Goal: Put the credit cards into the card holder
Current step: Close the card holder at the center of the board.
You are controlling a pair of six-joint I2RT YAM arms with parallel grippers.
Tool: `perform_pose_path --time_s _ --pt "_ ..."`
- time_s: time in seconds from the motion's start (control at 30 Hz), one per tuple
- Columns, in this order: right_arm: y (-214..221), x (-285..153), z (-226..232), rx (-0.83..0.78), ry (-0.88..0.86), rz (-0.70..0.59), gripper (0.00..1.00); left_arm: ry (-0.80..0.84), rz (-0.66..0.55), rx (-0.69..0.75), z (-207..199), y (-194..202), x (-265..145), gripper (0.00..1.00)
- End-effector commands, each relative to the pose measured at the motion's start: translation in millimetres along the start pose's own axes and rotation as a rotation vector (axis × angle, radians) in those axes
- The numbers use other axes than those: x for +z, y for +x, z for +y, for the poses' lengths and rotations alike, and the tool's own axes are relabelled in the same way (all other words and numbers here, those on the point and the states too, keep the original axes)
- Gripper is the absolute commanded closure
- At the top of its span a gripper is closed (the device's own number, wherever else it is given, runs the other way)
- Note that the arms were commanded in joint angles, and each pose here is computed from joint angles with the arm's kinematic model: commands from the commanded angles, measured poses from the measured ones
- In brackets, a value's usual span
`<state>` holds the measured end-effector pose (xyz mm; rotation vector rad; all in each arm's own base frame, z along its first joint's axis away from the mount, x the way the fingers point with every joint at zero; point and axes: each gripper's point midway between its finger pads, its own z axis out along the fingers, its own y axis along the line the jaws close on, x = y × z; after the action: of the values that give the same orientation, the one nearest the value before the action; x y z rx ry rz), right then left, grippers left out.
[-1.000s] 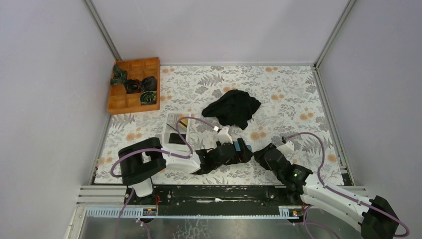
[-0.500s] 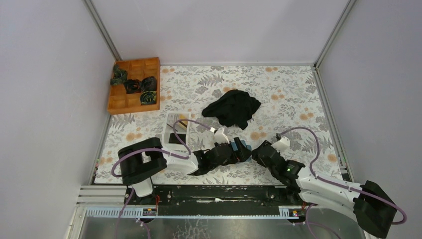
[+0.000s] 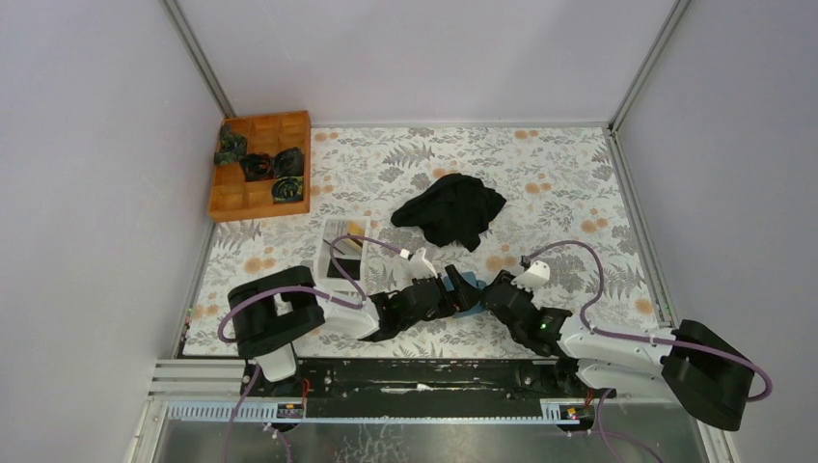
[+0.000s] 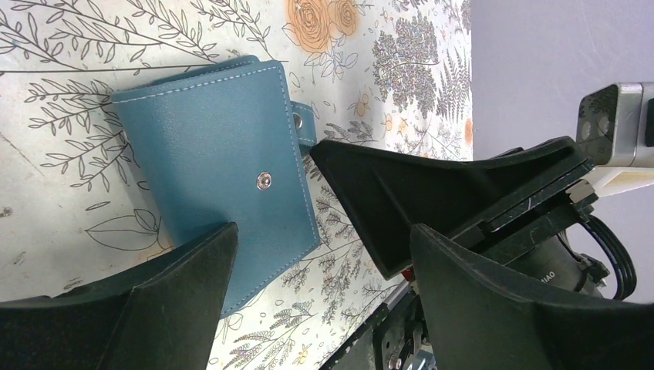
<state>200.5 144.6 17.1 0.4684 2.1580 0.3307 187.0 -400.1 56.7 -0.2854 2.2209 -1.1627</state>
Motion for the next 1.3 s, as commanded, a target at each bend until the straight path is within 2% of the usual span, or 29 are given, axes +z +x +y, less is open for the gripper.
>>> perform_pose_path --time_s 0.0,0.23,0.53,0.67,0.97,1.27 --pt "-4 4 -1 -0.063 0.033 -0.059 0.48 -0.074 0.016 0.006 28 4 -4 0.10" --pt "-2 5 -8 -0.113 0.092 -0.086 0.48 -0.074 0.015 -0.007 30 2 -4 0.10" --pt "-16 3 -22 -0.036 0.154 -0.168 0.48 -0.098 0.002 -0.003 38 -2 -6 0.10" --pt "-18 0 -14 -0.014 0.121 -0.164 0.49 -0.099 0.001 0.003 39 -4 -5 0.11" --pt "-23 -18 18 0.080 -0.108 -0.120 0.50 -0.116 0.000 0.077 43 -13 -2 0.10" --pt "-22 -18 25 0.103 -0.095 -0.094 0.52 -0.135 0.029 0.182 56 -18 2 0.11"
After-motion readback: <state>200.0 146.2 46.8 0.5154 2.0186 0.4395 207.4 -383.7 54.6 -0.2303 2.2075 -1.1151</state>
